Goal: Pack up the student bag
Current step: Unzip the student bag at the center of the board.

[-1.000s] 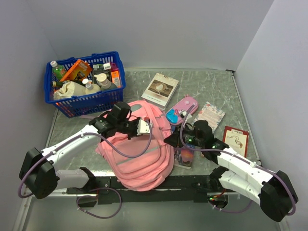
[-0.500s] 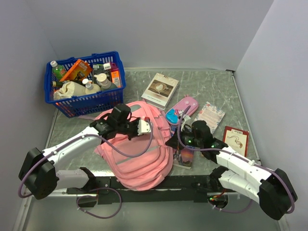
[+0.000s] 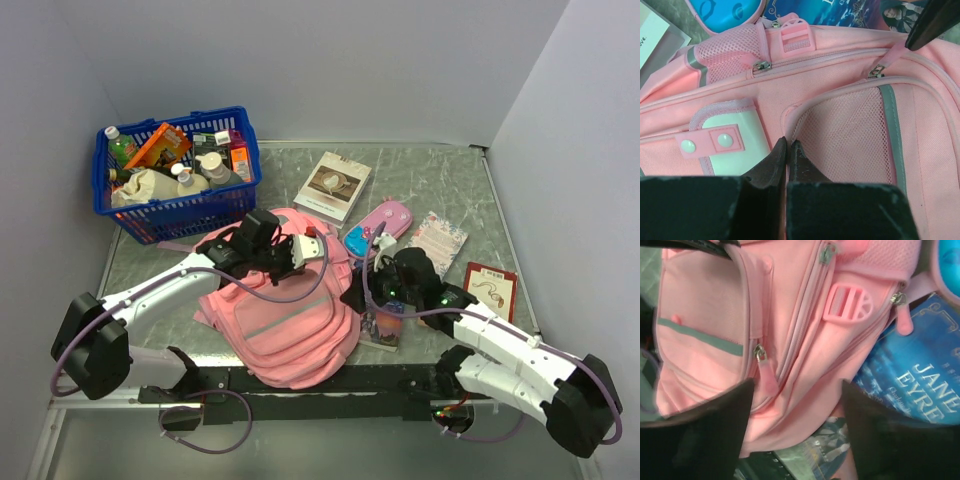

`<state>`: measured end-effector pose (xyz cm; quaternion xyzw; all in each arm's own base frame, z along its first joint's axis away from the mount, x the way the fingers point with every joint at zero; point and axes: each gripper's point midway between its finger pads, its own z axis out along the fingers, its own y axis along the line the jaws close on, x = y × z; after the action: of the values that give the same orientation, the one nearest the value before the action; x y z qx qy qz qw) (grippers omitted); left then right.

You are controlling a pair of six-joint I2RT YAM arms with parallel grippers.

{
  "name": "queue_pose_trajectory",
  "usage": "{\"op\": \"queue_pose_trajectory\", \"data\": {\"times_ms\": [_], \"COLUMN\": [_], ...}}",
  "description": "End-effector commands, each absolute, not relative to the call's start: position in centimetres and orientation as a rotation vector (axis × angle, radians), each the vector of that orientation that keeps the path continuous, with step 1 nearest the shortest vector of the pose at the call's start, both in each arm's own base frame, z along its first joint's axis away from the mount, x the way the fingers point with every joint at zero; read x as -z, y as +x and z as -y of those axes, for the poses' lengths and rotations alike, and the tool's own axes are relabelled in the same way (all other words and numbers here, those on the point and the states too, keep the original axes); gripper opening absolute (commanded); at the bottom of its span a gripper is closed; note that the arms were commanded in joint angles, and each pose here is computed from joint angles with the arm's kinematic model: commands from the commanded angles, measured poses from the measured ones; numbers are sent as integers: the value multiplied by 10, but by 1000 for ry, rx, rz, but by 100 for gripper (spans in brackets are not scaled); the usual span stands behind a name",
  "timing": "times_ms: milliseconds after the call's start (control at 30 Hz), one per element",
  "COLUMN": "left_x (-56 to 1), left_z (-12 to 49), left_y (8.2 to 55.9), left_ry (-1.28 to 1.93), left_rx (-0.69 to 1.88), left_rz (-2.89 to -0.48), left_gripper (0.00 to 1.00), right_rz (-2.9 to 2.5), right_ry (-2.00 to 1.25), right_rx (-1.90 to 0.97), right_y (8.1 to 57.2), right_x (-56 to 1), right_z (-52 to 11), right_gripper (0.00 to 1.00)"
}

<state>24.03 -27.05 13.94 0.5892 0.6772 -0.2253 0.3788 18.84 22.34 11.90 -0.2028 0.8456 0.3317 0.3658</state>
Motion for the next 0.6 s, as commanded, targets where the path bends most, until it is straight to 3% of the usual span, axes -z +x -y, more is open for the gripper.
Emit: {"op": "queue_pose_trajectory", "data": {"times_ms": [0, 233, 567], "left_x": [-166, -167, -171], "left_z": [271, 262, 262], "left_y": [236, 223, 214], "left_ry": [1517, 1529, 1530], "left_rx": [588, 593, 624], "left_rz": [-1650, -1618, -1592], "left_gripper": [1, 1, 1], "right_rz": [-2023, -1982, -1996], "right_ry": [-656, -868, -963], "right_rx": [-637, -573, -439], "right_y": [201, 180, 187], "right_x": [-148, -142, -135], "right_z": [-223, -238, -258], "right_gripper": [98, 98, 79]}}
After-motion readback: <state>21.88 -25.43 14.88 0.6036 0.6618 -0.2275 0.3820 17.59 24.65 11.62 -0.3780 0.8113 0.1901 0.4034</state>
